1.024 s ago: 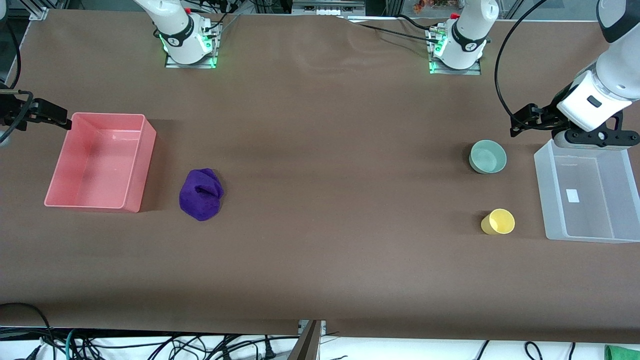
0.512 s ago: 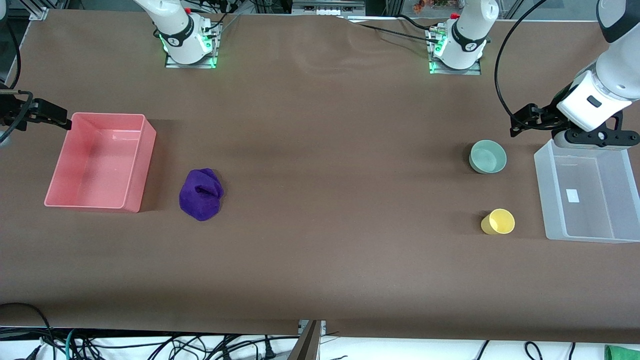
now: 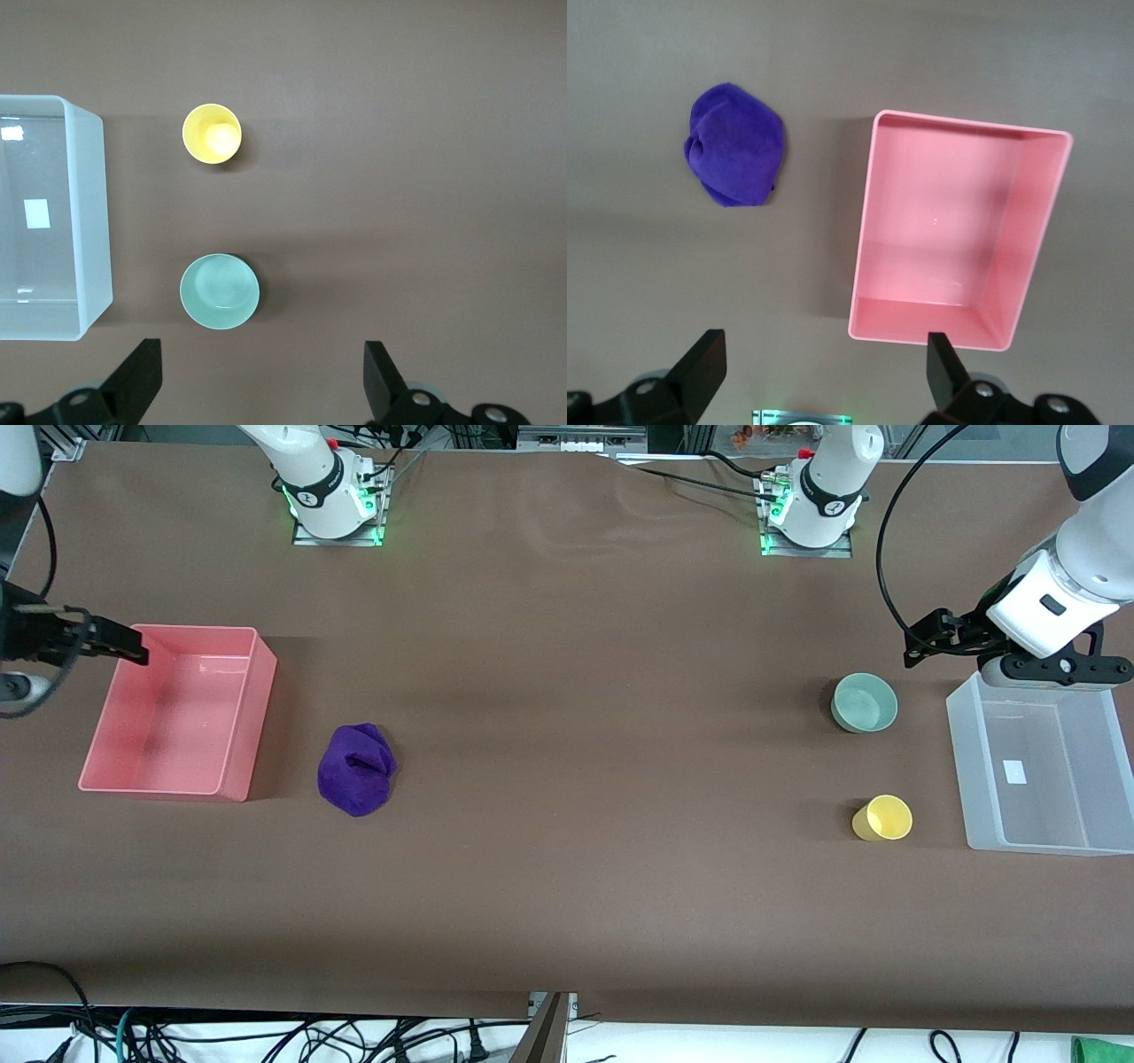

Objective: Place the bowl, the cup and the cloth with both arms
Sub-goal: 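Reach the right gripper to the purple cloth while the left gripper reaches the bowl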

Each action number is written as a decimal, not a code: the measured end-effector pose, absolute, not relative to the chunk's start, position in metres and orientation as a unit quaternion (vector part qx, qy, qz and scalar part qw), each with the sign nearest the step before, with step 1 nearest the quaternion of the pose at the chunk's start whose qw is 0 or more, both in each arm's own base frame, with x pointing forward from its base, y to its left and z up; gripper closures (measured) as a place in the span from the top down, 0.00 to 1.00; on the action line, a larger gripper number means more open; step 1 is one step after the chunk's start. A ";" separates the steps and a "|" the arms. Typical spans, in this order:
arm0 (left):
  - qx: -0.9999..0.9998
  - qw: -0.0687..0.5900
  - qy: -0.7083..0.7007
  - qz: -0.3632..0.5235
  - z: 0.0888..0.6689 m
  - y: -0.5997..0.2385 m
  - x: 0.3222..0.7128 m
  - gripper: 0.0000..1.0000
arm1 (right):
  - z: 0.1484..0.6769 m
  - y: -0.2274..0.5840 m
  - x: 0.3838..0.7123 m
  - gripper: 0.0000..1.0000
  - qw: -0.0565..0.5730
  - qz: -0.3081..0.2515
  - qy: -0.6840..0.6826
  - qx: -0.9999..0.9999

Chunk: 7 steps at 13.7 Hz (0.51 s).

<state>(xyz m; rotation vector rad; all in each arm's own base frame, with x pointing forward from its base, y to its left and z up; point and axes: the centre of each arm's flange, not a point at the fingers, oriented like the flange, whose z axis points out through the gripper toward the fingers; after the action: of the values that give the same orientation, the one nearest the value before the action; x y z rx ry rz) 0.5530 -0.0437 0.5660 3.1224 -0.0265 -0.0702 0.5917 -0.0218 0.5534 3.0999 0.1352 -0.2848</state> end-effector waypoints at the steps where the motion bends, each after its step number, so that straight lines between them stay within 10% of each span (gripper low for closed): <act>1: 1.000 0.009 -0.008 -0.022 0.566 -0.044 0.553 1.00 | 0.541 -0.012 0.596 1.00 0.013 -0.102 0.052 0.993; 7: 1.000 0.009 -0.009 -0.023 0.566 -0.044 0.553 1.00 | 0.468 0.034 0.611 1.00 0.004 -0.120 0.040 0.992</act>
<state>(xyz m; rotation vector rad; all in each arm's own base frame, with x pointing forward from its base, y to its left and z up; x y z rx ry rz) 0.5531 -0.0437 0.5659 3.1224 -0.0266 -0.0706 0.6110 0.0338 0.4676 3.1076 0.1254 -0.3771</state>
